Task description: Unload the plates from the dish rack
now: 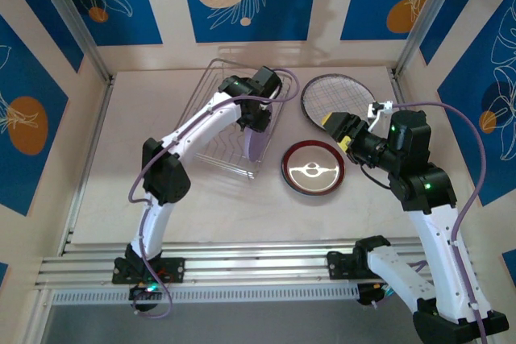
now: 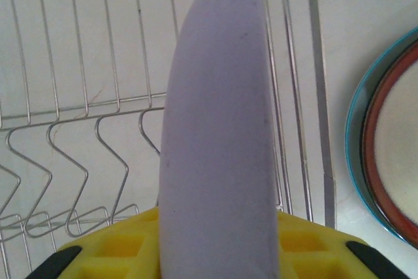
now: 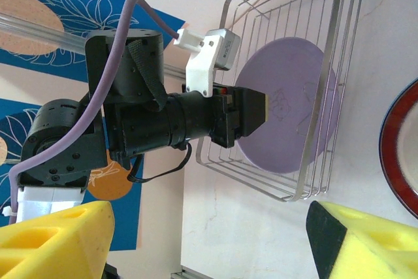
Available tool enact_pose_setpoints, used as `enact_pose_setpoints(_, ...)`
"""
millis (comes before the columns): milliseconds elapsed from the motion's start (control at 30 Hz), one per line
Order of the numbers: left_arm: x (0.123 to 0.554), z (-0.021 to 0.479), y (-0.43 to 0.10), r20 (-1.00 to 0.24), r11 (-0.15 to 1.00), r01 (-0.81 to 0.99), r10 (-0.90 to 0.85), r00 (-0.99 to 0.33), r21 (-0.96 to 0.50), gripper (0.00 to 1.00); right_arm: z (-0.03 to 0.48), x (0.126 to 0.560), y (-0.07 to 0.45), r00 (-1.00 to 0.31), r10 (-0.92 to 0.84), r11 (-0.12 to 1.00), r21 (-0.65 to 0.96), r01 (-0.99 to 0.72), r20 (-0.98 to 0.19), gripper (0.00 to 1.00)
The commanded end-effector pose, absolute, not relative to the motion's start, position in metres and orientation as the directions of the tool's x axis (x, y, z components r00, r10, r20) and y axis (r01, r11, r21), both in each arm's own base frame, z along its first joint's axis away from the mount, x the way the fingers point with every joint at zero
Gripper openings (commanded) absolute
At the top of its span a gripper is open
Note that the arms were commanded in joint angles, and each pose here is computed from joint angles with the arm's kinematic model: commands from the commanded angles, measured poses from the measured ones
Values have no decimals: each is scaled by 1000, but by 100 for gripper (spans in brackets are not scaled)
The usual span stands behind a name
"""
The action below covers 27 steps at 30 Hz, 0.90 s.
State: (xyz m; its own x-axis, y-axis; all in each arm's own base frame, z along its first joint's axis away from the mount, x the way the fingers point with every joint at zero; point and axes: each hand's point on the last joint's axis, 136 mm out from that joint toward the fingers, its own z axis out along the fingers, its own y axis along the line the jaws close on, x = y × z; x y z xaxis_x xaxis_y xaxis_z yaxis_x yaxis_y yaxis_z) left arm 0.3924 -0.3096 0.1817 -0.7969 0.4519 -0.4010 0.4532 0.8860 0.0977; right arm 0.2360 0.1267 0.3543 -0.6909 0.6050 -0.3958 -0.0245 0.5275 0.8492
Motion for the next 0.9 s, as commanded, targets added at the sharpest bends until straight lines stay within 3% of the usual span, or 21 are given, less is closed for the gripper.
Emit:
enact_pose_setpoints(0,387,196,-312,-412,875,475,468,-782,94,27,356,233,127,-691,608,516,856,-31,-391,78)
enact_pose_setpoints(367,388,218,-304,-439,889,438,449,-778,134,19,354,234,127,-693,610,509,860,-28,-384,79)
enact_pose_setpoints(867,392,273,-273,-509,856,358,511,-693,372,10,353,231,128,-694,614,498,867,-29,-376,78)
